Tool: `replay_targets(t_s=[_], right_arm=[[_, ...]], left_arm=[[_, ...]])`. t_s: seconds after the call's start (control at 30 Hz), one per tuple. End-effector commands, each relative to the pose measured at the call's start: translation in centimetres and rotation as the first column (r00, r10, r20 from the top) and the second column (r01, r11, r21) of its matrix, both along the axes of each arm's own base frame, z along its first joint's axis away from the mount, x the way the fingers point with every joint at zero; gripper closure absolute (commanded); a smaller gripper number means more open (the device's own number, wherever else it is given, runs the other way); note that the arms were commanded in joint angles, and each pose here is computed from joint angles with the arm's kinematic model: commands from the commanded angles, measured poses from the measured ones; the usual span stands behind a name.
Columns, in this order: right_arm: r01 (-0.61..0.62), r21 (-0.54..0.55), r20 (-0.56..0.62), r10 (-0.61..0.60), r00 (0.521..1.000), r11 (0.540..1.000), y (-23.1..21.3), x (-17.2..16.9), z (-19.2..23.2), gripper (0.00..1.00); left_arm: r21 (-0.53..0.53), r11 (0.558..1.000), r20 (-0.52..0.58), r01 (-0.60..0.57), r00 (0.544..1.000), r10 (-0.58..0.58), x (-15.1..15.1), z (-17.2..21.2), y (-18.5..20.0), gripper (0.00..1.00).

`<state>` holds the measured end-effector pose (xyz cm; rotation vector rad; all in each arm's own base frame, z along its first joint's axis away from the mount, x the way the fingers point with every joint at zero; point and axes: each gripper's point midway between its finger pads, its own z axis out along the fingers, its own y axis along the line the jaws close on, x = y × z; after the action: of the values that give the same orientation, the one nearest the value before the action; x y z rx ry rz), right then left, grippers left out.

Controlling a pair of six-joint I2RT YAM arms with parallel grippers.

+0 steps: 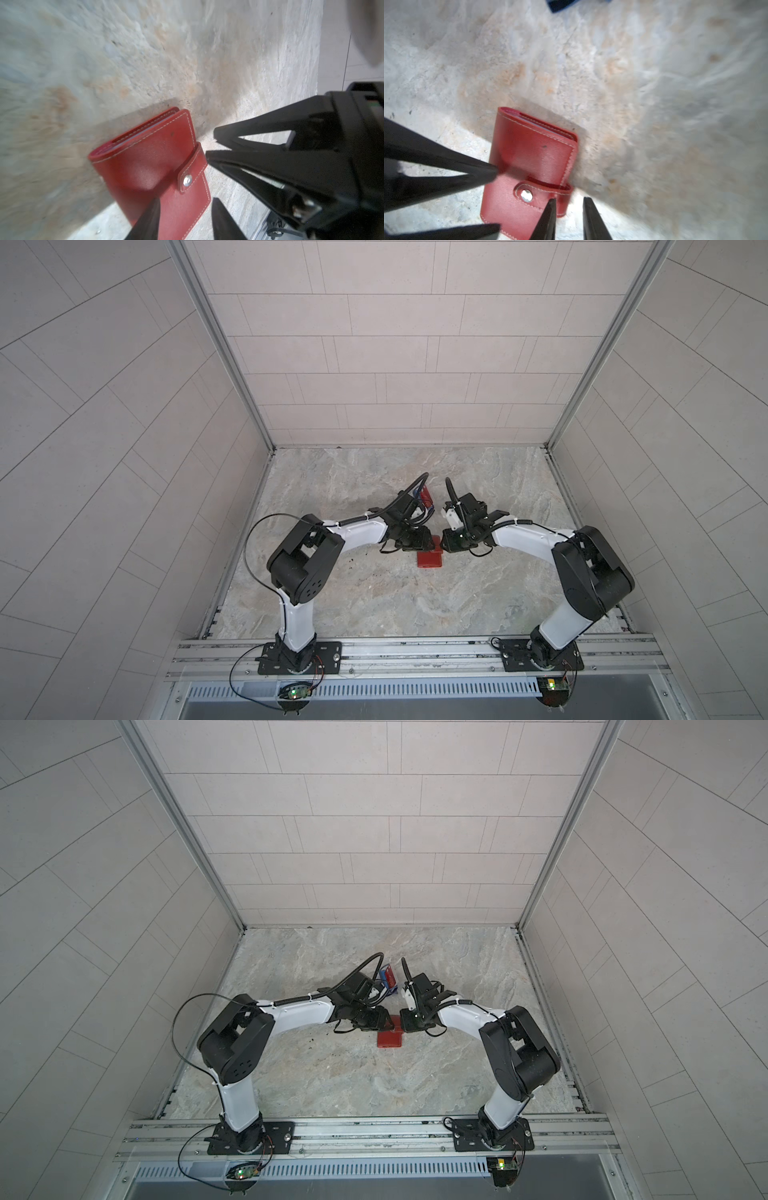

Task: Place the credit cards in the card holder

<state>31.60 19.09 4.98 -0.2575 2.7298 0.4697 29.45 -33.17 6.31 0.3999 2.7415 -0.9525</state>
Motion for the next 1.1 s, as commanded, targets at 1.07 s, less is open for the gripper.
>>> replay_targets(t_s=[1.07], right_arm=[[0.830, -0.389, 0.750, -0.387, 0.537, 0.399, -25.9, 5.1, 9.0, 0.52]], left_arm=[[0.561, 0.076, 0.819, -0.824, 0.566, 0.089, 8.8, 7.1, 34.7, 0.33]])
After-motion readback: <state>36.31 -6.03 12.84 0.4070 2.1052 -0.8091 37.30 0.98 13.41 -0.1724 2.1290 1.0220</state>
